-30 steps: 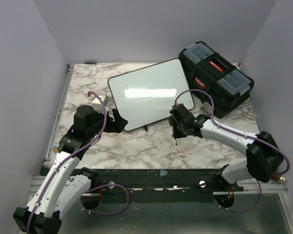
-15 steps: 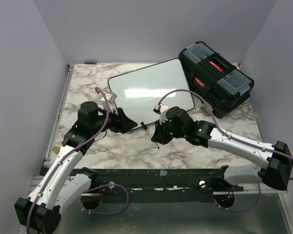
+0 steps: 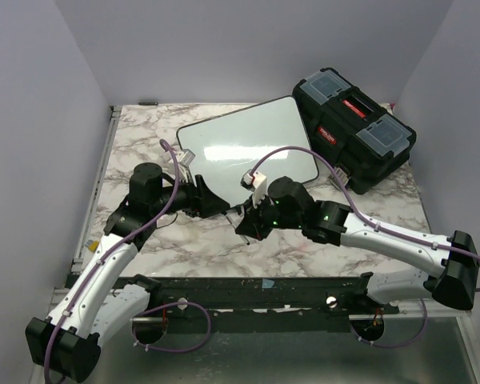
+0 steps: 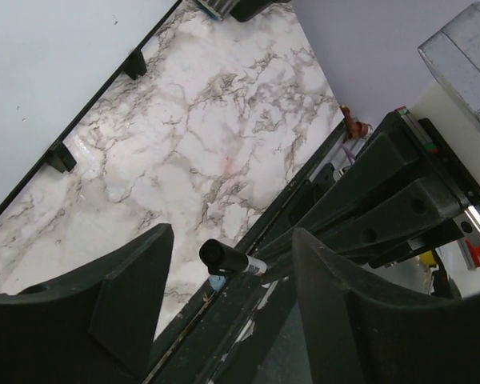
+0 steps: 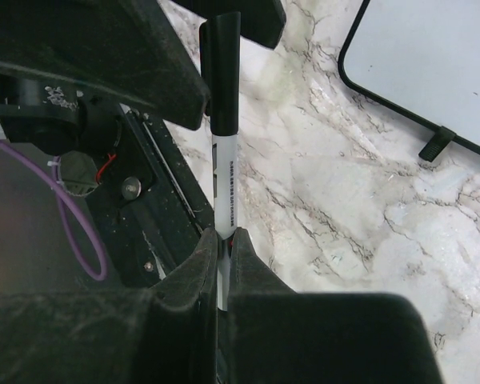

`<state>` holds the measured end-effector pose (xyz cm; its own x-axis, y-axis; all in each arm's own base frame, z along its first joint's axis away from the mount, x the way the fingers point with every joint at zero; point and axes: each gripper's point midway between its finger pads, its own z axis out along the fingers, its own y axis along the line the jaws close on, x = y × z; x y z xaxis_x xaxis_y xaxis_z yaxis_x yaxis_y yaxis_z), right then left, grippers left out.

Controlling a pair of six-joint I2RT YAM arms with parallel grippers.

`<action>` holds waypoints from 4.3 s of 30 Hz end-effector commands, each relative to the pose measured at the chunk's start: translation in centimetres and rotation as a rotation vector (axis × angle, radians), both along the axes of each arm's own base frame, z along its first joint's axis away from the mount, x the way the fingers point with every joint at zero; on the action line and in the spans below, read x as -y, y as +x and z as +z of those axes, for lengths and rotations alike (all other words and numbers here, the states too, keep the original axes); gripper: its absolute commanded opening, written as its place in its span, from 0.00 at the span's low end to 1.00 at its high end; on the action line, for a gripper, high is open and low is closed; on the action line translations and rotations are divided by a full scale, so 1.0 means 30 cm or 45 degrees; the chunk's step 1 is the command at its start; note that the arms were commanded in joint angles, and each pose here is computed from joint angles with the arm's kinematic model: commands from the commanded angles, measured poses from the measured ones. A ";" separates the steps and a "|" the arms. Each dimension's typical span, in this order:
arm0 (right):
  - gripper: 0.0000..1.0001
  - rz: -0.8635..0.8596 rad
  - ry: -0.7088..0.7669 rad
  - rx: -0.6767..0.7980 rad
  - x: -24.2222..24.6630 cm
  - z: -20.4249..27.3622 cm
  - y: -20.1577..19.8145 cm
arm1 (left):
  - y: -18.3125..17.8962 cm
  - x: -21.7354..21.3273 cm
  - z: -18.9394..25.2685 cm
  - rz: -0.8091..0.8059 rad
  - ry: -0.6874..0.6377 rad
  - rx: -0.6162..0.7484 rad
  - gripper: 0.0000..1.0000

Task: Write a sentence on the whiteboard
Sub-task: Open the whiteboard marker at the center of the board.

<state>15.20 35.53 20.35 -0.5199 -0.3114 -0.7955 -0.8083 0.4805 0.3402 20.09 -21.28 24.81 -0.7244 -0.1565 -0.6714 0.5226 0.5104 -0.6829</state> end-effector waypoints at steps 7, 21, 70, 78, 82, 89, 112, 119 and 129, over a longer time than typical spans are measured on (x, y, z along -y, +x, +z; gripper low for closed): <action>0.01 0.064 0.103 0.095 -0.032 0.108 -0.014 | -0.037 0.028 0.008 -0.096 -0.053 -0.024 0.46; 0.03 -0.003 0.106 0.093 -0.028 0.099 0.006 | -0.037 0.023 0.021 -0.056 -0.073 -0.021 0.00; 0.95 -0.252 1.391 -0.058 0.084 0.728 -0.016 | -0.104 -0.015 0.710 0.051 -0.641 0.366 0.00; 0.84 -0.186 1.499 -0.025 0.069 0.805 -0.027 | -0.082 -0.016 0.738 0.073 -0.710 0.364 0.02; 0.77 -0.183 1.503 -0.024 0.050 0.814 -0.017 | -0.070 -0.019 0.736 0.095 -0.719 0.365 0.02; 0.66 -0.202 1.521 -0.003 0.038 0.832 0.002 | -0.059 -0.020 0.724 0.111 -0.744 0.353 0.03; 0.49 -0.240 1.455 -0.002 -0.015 0.824 0.043 | -0.027 -0.012 0.681 0.128 -0.717 0.340 0.04; 0.45 -0.230 1.430 -0.032 -0.039 0.810 0.044 | -0.025 -0.005 0.668 0.114 -0.704 0.333 0.04; 0.44 -0.208 1.421 -0.035 -0.052 0.813 0.039 | -0.021 -0.004 0.664 0.118 -0.695 0.334 0.04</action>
<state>17.19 37.07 42.55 -0.5159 0.6305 -0.5799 -0.7245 0.0402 0.6881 19.63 -20.86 45.20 -0.5042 -0.6052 -0.6160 0.6741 0.1700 -0.7188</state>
